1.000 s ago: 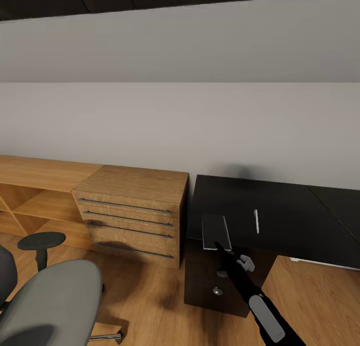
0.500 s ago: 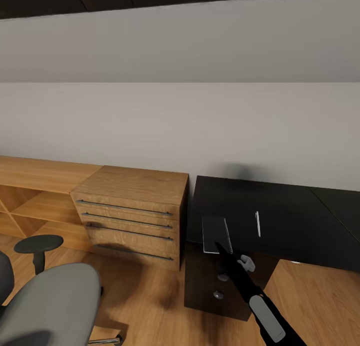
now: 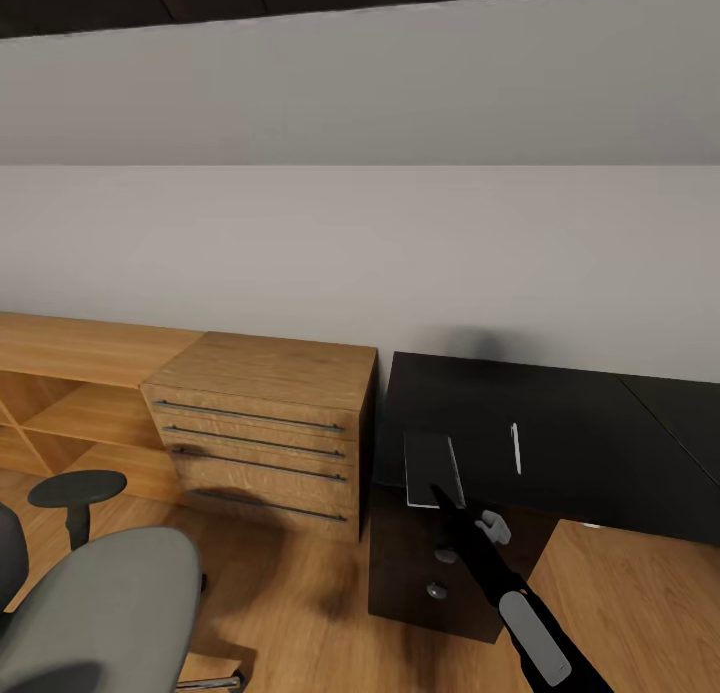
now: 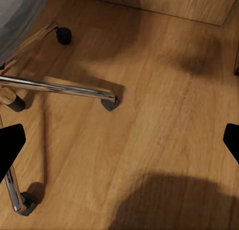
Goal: In the bedroom, organize the workspace by keeping the computer under the desk, ensuring the monitor is on the desk, placing the keyboard on the desk next to the monitor, placing the mouse on the desk next to the keyboard, moving the folder from the swivel chair onto the desk next to the mouse, stacking the notebook on top of the folder with the pen on top of the notebook, and positioning the swivel chair next to the desk.
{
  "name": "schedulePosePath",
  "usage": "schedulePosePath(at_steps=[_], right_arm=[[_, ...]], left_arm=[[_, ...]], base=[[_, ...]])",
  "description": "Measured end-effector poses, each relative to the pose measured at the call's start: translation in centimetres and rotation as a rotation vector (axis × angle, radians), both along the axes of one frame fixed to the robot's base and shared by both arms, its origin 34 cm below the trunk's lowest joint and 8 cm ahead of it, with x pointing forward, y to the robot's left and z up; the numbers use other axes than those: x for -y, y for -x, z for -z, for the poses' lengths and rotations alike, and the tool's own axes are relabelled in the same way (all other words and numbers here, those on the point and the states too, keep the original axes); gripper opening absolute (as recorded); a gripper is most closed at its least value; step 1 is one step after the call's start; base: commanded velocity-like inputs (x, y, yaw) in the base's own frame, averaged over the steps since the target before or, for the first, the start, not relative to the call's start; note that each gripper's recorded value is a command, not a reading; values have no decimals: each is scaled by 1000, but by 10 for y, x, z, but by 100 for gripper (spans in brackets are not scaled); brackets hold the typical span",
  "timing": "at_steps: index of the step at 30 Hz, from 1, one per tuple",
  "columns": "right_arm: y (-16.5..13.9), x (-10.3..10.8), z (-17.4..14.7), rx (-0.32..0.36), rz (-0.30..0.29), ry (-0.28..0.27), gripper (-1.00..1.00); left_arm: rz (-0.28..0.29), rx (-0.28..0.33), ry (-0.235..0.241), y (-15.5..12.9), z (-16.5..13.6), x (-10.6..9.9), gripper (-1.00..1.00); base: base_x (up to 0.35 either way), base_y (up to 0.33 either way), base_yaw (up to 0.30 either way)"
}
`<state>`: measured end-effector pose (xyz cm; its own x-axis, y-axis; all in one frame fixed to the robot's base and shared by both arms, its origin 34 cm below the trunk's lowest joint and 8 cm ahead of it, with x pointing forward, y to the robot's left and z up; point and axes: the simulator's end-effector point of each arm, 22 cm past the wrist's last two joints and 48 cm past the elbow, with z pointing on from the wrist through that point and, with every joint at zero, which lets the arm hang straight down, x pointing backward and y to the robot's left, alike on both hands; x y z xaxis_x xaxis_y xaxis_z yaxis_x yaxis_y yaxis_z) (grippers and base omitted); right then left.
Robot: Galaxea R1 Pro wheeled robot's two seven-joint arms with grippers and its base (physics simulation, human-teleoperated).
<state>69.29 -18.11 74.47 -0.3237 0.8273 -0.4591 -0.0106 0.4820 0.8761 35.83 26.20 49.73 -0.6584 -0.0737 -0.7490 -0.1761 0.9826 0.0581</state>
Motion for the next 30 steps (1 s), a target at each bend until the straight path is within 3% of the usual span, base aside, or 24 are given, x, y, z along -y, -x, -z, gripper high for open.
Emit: schedulePosePath(at_steps=[30], right_arm=[[0,1,-4,-3,2,5,-100]], left_arm=[[0,1,0,0,-5,0,100]], base=[[0,0,0]])
